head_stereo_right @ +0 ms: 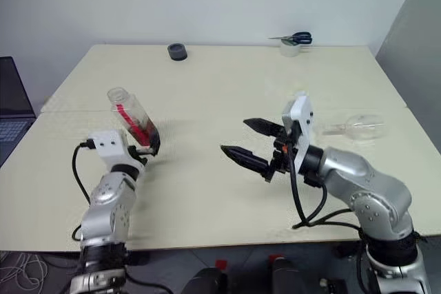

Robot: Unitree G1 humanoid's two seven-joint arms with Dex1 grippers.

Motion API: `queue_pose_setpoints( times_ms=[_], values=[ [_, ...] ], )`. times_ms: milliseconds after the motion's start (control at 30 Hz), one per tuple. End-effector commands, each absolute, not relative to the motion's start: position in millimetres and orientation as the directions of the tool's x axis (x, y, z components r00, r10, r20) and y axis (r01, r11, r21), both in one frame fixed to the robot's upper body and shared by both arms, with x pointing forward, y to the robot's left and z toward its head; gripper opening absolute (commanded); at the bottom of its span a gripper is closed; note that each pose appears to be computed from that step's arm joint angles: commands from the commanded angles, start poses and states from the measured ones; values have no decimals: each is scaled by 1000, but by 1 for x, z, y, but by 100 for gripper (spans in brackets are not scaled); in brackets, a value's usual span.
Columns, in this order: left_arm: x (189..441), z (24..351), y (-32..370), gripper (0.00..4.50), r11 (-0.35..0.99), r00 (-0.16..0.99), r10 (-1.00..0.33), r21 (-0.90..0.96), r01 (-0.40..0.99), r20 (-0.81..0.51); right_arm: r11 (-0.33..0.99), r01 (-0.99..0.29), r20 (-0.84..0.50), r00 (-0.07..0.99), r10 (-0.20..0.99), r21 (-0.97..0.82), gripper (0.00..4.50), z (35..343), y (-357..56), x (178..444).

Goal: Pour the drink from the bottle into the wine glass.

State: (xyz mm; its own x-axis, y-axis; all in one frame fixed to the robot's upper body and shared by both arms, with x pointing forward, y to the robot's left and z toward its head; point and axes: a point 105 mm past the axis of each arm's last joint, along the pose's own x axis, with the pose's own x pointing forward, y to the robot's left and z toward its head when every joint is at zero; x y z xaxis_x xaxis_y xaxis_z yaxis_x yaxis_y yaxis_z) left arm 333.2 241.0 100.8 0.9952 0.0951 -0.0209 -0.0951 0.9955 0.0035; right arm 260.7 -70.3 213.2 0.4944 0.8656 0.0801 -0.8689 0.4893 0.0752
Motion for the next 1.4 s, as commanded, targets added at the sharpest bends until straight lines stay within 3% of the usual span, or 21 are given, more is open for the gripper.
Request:
queue_pose_setpoints(
  times_ms=[33,167,233,333,533,733,967,1200,1400],
  values=[
    [312,121,209,449,991,995,-97,89,96,5,612,-783,116,621,775,111,450,214,-95,262],
    [281,140,153,449,854,866,-500,151,497,-22,832,-522,91,853,514,187,450,199,-142,287],
    [269,153,133,449,760,770,-638,138,635,-23,887,-371,82,928,363,274,450,192,-166,300],
    [261,173,112,449,628,636,-772,139,766,-17,867,-150,24,987,158,476,450,178,-196,317],
    [271,188,99,449,527,536,-844,165,834,-11,604,4,-34,999,38,797,450,174,-210,340],
    [276,192,96,449,491,503,-864,197,849,-17,369,104,-84,994,-70,924,450,169,-228,361],
    [274,194,91,449,462,475,-880,201,864,-17,356,141,-127,990,-63,924,450,152,-227,380],
    [277,194,87,449,449,462,-887,208,869,-18,353,211,-197,977,-77,912,450,113,-229,400],
    [277,194,84,449,437,450,-893,206,875,-18,312,211,-187,977,-108,926,450,112,-229,425]
  ],
)
